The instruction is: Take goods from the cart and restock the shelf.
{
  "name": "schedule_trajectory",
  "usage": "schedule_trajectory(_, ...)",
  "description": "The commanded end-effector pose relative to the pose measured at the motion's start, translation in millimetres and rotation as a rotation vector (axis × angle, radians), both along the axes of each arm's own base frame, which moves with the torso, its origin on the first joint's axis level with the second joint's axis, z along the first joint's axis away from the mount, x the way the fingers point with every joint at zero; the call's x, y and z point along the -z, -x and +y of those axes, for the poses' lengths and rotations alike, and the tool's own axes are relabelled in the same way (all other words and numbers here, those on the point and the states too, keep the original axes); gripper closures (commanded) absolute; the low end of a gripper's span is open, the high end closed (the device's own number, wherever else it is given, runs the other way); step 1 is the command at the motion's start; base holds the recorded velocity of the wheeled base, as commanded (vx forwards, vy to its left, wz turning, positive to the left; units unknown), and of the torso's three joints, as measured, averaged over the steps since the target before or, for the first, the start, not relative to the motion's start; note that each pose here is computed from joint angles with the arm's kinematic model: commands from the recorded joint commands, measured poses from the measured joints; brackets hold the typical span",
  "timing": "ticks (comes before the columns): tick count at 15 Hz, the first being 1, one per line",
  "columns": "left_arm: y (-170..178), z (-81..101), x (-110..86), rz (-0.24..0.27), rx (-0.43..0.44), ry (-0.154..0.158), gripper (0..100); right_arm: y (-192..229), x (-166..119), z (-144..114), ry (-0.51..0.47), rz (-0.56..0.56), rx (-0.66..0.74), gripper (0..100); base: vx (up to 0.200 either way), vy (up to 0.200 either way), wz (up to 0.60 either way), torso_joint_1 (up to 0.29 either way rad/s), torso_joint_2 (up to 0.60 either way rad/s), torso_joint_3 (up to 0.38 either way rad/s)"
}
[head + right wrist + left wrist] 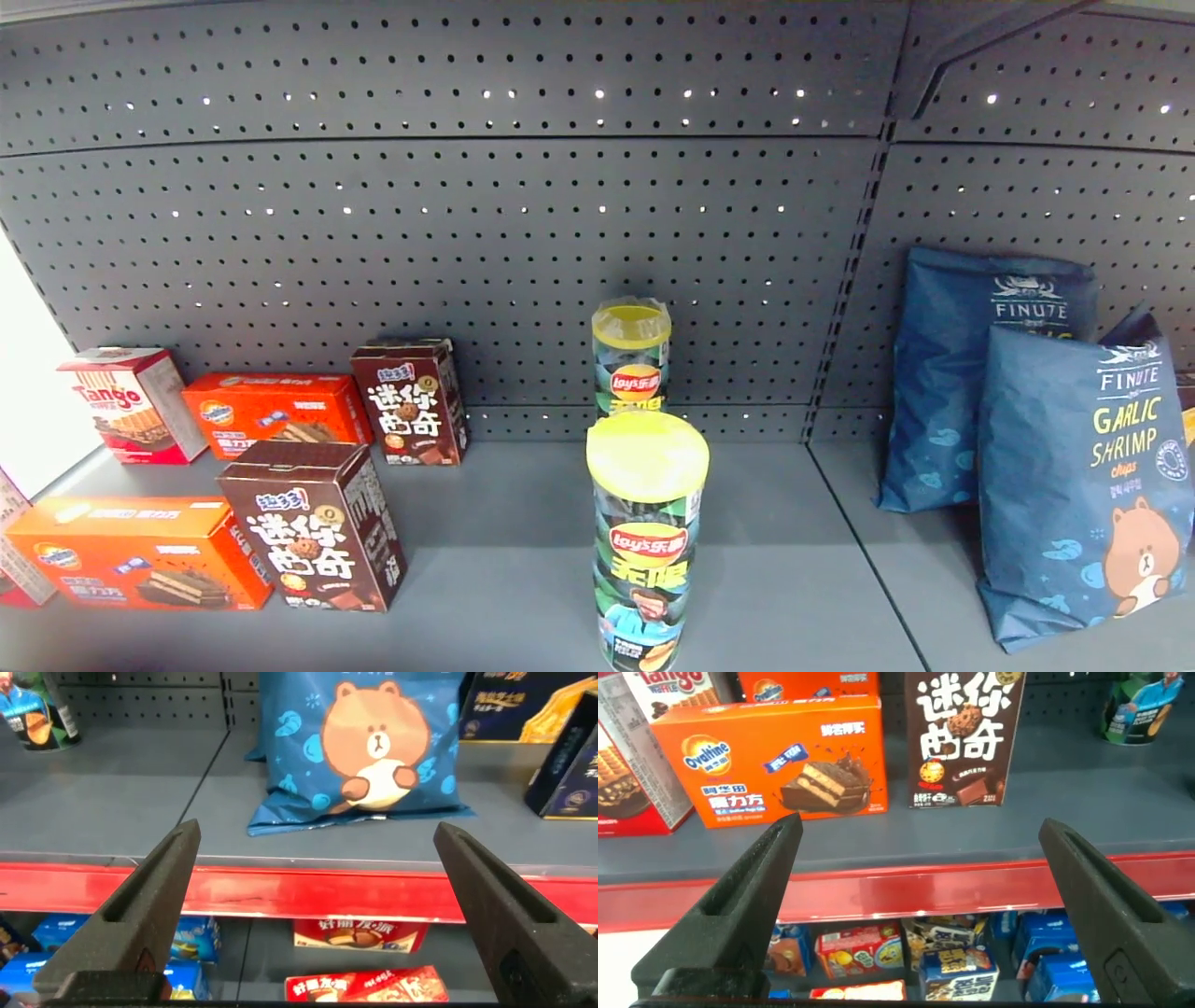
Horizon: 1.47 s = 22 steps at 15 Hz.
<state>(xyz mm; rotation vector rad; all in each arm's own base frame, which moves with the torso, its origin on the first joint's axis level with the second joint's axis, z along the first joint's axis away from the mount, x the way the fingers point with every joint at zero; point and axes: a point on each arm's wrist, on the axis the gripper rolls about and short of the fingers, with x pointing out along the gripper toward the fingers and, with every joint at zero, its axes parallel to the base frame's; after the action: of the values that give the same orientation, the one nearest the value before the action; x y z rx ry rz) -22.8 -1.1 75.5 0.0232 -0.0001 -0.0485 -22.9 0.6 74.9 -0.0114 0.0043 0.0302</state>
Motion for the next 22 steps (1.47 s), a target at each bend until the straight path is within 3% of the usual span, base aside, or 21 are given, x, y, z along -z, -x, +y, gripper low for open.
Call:
schedule_trajectory(1, 0.0, 0.0, 0.0, 0.0, -0.001, 0.0, 0, -0.1, 0.0, 0.0, 0.001, 0.002, 0.0, 0, 0.0, 0.0, 0.0, 0.0, 0.0, 0.0)
schedule_trajectory(22, 0.0, 0.0, 0.0, 0.0, -0.001, 0.002, 0, -0.1, -0.1, 0.0, 0.001, 0.0, 0.0, 0, 0.0, 0.01, 0.0, 0.0, 0.0, 0.0)
